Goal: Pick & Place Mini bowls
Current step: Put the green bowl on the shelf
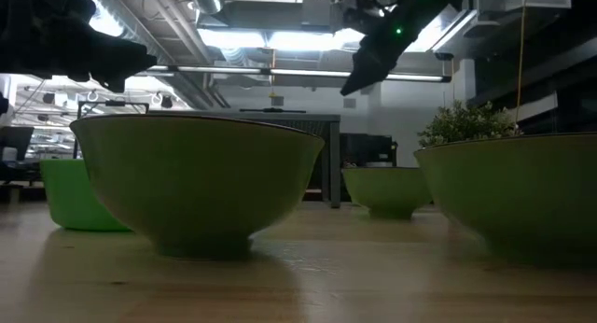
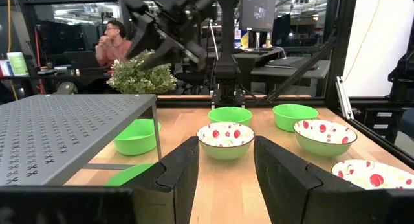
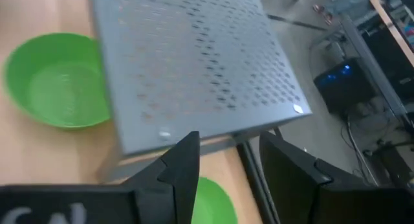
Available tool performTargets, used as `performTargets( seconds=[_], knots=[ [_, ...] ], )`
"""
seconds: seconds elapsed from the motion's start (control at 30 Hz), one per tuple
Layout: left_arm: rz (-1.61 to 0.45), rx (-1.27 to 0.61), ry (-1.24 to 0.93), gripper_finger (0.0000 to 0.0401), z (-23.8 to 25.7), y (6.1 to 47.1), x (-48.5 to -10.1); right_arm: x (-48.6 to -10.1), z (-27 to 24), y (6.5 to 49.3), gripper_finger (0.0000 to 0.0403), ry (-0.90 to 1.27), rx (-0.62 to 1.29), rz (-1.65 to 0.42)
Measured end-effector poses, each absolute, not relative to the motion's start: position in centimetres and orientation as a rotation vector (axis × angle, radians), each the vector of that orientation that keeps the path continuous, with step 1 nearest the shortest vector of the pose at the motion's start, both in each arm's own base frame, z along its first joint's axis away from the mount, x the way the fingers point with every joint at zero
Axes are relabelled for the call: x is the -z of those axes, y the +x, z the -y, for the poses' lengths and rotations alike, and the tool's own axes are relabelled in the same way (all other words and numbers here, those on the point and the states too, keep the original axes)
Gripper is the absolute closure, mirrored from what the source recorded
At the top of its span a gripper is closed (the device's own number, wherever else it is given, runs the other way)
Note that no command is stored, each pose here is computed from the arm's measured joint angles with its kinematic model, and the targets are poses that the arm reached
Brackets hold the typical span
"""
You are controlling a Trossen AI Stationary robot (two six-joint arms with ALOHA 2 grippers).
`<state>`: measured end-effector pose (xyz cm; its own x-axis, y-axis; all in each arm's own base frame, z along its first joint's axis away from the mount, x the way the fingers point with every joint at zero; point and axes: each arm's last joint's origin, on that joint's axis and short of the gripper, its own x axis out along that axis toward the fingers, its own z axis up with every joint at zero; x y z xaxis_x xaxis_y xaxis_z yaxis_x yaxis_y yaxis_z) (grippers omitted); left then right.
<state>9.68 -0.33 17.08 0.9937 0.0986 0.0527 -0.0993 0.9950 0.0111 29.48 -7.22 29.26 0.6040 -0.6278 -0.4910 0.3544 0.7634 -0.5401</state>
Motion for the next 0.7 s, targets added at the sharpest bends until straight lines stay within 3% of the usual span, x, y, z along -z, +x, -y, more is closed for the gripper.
performTargets(
  seconds=[0.4, 0.7],
  knots=[
    [0.052, -0.099, 0.014, 0.0258, 0.3, 9.7, -17.1, -29.0, 9.9, 28.8, 0.0244, -0.337, 0.680, -0.735],
    [0.052, -0.099, 0.014, 0.0258, 0.3, 9.7, -17.1, -26.5, 10.6, 29.9, 0.0244, -0.187, 0.688, -0.789]
  ],
)
